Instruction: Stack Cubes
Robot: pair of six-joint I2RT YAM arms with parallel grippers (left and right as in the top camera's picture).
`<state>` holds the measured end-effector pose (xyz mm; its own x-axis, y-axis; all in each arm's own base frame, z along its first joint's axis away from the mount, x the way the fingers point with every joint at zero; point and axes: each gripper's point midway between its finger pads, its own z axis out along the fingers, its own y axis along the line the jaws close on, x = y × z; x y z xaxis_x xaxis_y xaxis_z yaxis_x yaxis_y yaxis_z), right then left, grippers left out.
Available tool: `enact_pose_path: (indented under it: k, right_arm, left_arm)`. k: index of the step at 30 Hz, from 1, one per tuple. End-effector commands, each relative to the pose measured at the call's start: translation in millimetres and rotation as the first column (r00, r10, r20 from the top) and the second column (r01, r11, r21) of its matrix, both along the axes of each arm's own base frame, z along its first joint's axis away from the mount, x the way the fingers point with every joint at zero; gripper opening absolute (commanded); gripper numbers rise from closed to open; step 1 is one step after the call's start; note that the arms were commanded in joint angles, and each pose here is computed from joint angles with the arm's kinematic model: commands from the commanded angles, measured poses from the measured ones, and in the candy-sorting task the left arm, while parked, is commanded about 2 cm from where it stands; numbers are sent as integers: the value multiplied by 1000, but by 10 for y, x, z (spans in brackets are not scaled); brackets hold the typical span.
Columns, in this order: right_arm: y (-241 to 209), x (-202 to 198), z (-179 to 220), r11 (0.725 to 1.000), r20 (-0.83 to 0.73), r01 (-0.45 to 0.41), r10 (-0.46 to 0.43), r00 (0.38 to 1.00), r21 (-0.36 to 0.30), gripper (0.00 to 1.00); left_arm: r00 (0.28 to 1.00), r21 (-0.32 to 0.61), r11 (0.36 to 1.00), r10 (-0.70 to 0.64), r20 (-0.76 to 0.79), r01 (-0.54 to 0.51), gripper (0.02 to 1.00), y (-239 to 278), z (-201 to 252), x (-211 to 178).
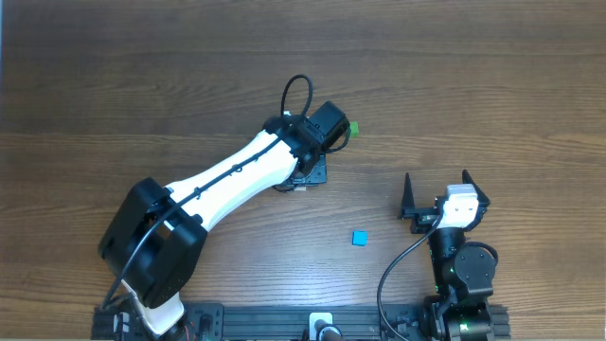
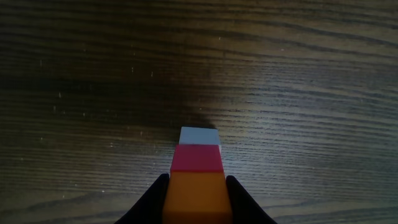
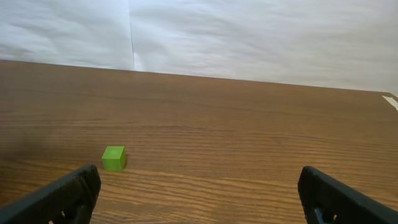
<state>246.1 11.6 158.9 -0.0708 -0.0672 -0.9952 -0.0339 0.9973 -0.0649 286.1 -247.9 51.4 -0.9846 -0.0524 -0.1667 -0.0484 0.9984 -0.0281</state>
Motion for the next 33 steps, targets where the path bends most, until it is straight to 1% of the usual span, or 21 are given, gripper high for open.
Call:
enact_pose_path:
  k: [1, 4, 7, 12, 13, 15, 17, 19, 23, 27, 28, 29, 33]
  right_arm:
    - [-4, -1, -14, 1000, 2, 0, 0, 1000, -4, 993]
    - [-4, -1, -14, 1000, 2, 0, 0, 1000, -3, 993]
    - [-4, -1, -14, 1000, 2, 0, 0, 1000, -3, 993]
    - [-4, -1, -14, 1000, 2, 0, 0, 1000, -4, 991]
    - [-4, -1, -14, 1000, 2, 0, 0, 1000, -3, 991]
    - [-4, -1, -14, 1000, 2, 0, 0, 1000, -3, 993]
    - [-4, -1, -14, 1000, 2, 0, 0, 1000, -4, 993]
    - [-4, -1, -14, 1000, 2, 0, 0, 1000, -3, 993]
    - [-4, -1, -14, 1000, 2, 0, 0, 1000, -4, 993]
    - [-4, -1, -14, 1000, 2, 0, 0, 1000, -4, 991]
    - [-4, -1, -14, 1000, 2, 0, 0, 1000, -4, 993]
    - [-4, -1, -14, 1000, 2, 0, 0, 1000, -3, 993]
    - [-4, -1, -14, 1000, 2, 0, 0, 1000, -4, 993]
  left_arm:
    - [1000, 2, 1000, -19, -10, 20, 235, -37, -37, -1]
    - [1000, 2, 1000, -19, -11, 20, 367, -37, -37, -2]
    - [1000, 2, 1000, -19, -11, 20, 467, -37, -37, -2]
    - [1000, 2, 1000, -19, -10, 20, 588, -38, -37, -2]
    - [1000, 2, 1000, -19, -10, 20, 667, -38, -37, -2]
    - [1000, 2, 1000, -19, -10, 20, 890, -38, -35, -2]
    - [1000, -1, 1000, -19, -7, 19, 972, -40, -22, 2]
    - [1000, -14, 1000, -19, 9, 19, 998, -48, 53, 12]
    - [996, -63, 998, 0, 85, 5, 998, -25, 354, 104]
    - [971, -149, 988, 77, 227, -44, 998, 147, 910, 303]
    - [960, -170, 984, 103, 262, -60, 998, 221, 1054, 354]
    - [921, -208, 972, 178, 346, -109, 998, 469, 1398, 463]
    - [829, -236, 949, 301, 472, -211, 985, 1013, 1870, 593]
